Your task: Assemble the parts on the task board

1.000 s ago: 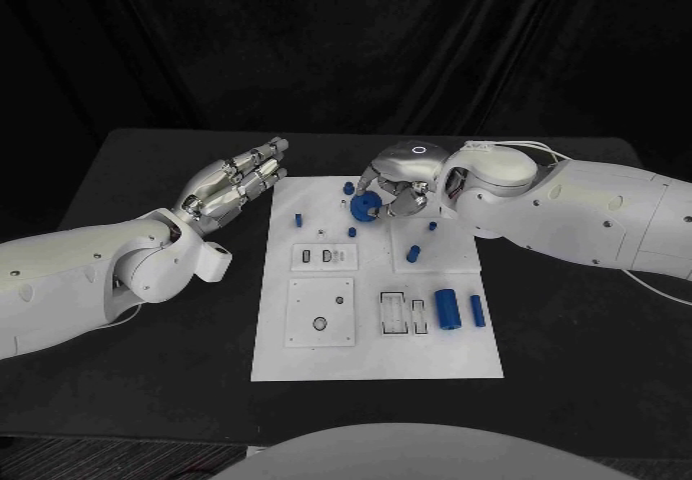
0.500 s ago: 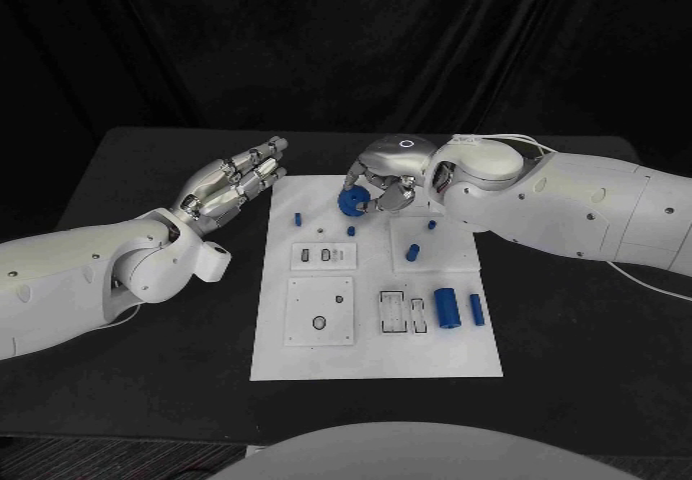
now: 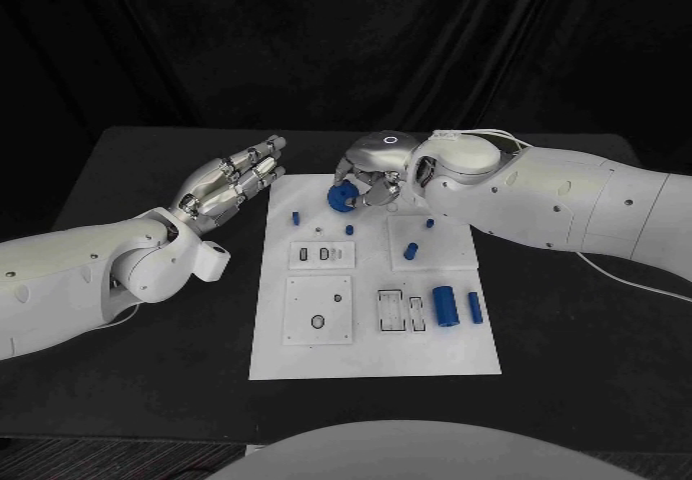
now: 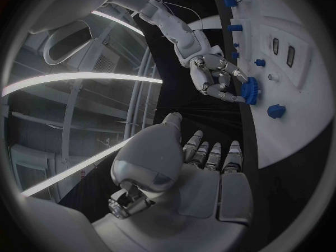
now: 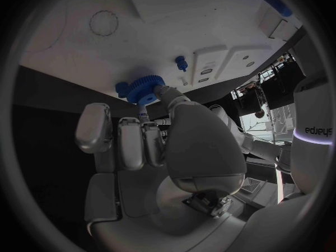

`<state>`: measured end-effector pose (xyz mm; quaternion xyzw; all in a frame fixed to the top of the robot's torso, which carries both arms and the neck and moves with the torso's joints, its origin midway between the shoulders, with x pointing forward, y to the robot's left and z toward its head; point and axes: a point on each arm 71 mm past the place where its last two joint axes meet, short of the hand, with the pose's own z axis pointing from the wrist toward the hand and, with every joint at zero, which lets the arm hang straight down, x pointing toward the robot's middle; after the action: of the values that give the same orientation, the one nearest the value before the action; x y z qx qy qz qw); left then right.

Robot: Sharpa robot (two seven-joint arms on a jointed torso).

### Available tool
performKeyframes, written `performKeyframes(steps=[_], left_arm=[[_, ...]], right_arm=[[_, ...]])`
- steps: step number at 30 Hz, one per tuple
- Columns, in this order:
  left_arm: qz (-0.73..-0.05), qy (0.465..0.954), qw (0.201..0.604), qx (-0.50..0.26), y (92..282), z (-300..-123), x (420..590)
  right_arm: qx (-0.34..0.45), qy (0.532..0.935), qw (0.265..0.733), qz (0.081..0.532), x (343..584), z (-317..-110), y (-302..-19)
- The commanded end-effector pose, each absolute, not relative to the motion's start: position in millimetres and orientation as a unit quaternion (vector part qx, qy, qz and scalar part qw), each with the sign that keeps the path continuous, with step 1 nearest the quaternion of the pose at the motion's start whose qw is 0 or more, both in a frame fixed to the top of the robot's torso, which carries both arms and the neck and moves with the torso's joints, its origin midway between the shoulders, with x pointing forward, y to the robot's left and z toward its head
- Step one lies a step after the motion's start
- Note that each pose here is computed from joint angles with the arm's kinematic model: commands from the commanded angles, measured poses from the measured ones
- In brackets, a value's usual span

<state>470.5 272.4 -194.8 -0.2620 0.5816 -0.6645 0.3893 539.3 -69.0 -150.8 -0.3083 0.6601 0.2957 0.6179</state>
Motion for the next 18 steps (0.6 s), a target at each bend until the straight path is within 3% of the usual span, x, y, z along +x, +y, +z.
performKeyframes(steps=[1, 18], left_arm=[[-0.699, 0.544, 0.399, -0.239, 271.1, -186.2, 468.7], [-0.700, 0.544, 0.398, -0.237, 269.6, -186.4, 470.0]], right_arm=[[-0.311, 0.667, 0.610, 0.293, 540.2, -154.1, -68.0], [-0.312, 0.682, 0.594, 0.290, 538.6, -162.4, -66.2]])
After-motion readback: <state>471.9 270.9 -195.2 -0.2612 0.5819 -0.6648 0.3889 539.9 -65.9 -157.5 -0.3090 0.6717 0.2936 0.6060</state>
